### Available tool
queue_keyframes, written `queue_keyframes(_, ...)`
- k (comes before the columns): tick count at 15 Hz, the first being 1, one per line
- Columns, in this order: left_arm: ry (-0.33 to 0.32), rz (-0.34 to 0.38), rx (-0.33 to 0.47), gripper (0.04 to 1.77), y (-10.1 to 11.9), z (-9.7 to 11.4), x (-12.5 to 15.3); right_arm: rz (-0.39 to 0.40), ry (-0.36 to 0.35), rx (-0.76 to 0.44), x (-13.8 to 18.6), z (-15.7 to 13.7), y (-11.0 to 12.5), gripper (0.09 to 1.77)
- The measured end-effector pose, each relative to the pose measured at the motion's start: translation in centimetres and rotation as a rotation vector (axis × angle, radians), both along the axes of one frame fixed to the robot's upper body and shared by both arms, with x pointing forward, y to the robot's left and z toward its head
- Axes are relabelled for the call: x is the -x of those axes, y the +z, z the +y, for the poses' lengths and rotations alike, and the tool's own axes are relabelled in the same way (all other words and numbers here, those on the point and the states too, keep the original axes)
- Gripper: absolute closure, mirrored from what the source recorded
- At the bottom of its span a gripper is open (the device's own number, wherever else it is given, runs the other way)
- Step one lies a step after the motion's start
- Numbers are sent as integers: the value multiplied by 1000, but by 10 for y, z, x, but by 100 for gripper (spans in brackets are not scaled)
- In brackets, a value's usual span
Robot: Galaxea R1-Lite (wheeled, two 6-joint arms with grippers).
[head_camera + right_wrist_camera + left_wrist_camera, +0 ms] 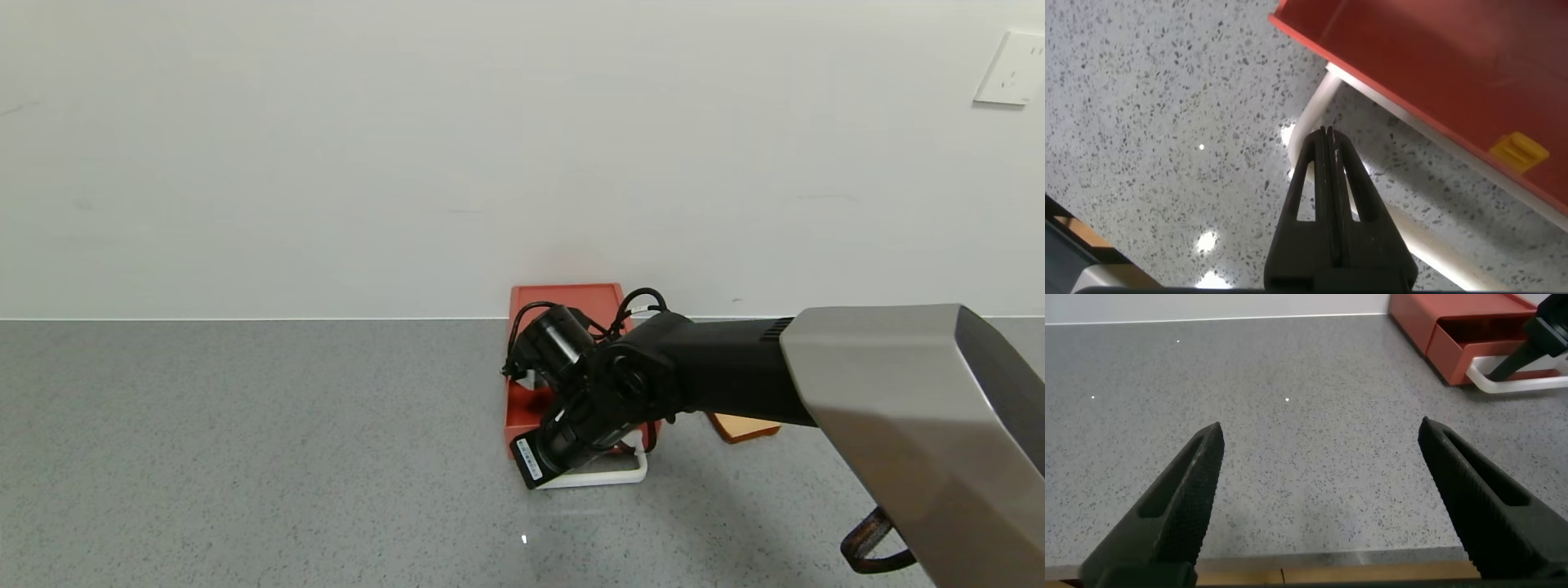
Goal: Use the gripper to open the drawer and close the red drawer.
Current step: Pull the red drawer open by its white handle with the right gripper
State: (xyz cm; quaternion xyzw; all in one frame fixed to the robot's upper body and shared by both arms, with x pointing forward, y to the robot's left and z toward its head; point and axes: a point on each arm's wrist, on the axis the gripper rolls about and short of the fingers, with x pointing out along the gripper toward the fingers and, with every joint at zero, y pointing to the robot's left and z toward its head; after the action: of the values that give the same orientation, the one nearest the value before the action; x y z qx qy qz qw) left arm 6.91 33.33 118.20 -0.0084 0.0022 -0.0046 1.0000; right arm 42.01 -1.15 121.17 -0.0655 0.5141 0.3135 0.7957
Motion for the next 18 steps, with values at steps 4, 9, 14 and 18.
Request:
queue_keyframes(4, 0, 0, 1, 9, 0, 0, 0, 23, -5, 7, 9, 1, 0, 174)
queue_keyframes(9, 0, 0, 1, 9, 0, 0, 0, 53, -17, 7, 23, 5, 1, 174)
queue_keyframes(14, 0, 0, 2, 9, 0, 0, 0, 73, -14, 27, 32, 3, -2, 174)
queue_keyframes(18, 0, 0, 2, 9, 0, 0, 0, 102, -15, 43, 44, 3, -3, 174)
